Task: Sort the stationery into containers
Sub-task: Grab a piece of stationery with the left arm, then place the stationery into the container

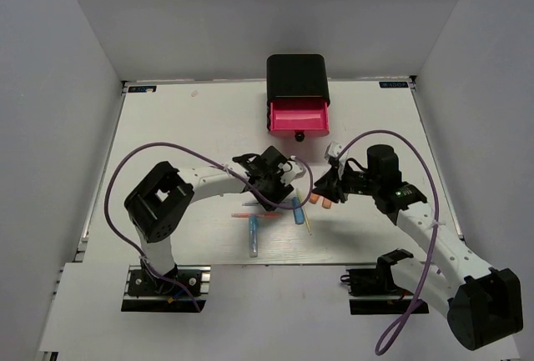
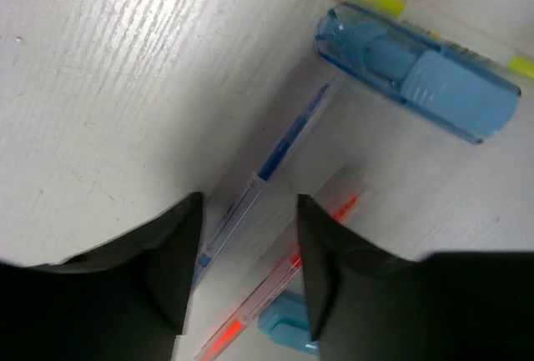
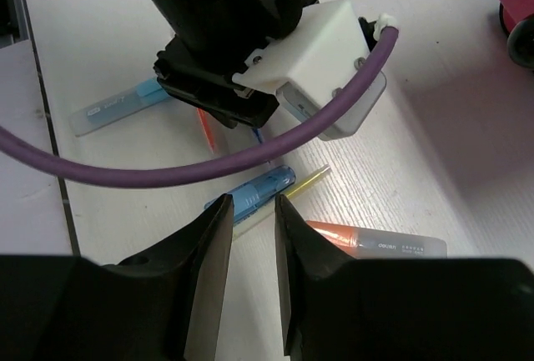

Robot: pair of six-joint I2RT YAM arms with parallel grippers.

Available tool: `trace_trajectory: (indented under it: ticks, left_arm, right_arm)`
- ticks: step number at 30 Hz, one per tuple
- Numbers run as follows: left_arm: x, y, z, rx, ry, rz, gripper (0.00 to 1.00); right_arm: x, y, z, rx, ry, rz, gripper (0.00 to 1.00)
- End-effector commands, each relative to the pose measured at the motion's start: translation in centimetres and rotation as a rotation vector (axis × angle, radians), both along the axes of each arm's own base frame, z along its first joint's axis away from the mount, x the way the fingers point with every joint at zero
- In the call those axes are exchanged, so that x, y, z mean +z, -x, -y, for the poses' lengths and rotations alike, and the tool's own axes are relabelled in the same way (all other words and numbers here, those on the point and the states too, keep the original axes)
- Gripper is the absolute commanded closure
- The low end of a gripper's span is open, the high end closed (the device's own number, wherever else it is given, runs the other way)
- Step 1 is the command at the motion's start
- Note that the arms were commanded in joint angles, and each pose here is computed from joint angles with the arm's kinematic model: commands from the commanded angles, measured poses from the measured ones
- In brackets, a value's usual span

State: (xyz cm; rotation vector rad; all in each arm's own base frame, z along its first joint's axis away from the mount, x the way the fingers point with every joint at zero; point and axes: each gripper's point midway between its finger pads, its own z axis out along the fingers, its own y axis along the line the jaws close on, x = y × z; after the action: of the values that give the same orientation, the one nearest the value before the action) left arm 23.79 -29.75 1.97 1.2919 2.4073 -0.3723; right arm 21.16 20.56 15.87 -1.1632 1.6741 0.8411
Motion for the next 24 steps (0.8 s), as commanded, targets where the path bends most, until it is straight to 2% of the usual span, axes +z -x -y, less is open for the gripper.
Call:
trace_trajectory:
  ticks: [1, 4, 6, 8, 12, 13, 17, 24]
  left_arm:
    - [0.8, -0.9, 0.6, 0.008, -0.017, 0.059, 0.46]
    - [-0.5, -0.3, -0.3, 0.023, -0.048, 0.061, 0.66]
    - [-0.8, -0.5, -0.6, 0.040, -0.067, 0.089, 0.75]
    - [-0.2, -1.2, -1.0, 0.074, -0.069, 0.133, 0.89]
    - [2.3, -3.1, -1.0, 0.135, -0.006, 0.205, 0.93]
    - [3.1, -3.5, -0.9, 0.145, 0.010, 0.233, 0.98]
    - [7.1, -5.1, -0.5, 0.153, 0.065, 0.348, 0.99]
    - [17.6, -8.0, -0.1, 0.168, 0.198, 0.561, 1.00]
  right_arm:
    - [0.5, 0.3, 0.1, 0.006, -0.009, 0.023, 0.67]
    - [0.6, 0.4, 0.4, -0.004, -0.004, 0.030, 0.67]
    - [0.8, 0.3, 0.6, -0.019, -0.002, 0.046, 0.67]
    - [1.1, 0.2, 0.8, -0.041, -0.005, 0.057, 0.67]
    - [1.2, 0.2, 1.3, -0.075, 0.001, 0.075, 0.67]
    - [1.1, 0.3, 1.6, -0.081, 0.012, 0.088, 0.67]
    - [0.8, 0.7, 1.9, -0.082, 0.022, 0.102, 0.66]
    - [0.5, 1.2, 2.0, -0.066, 0.026, 0.099, 0.68]
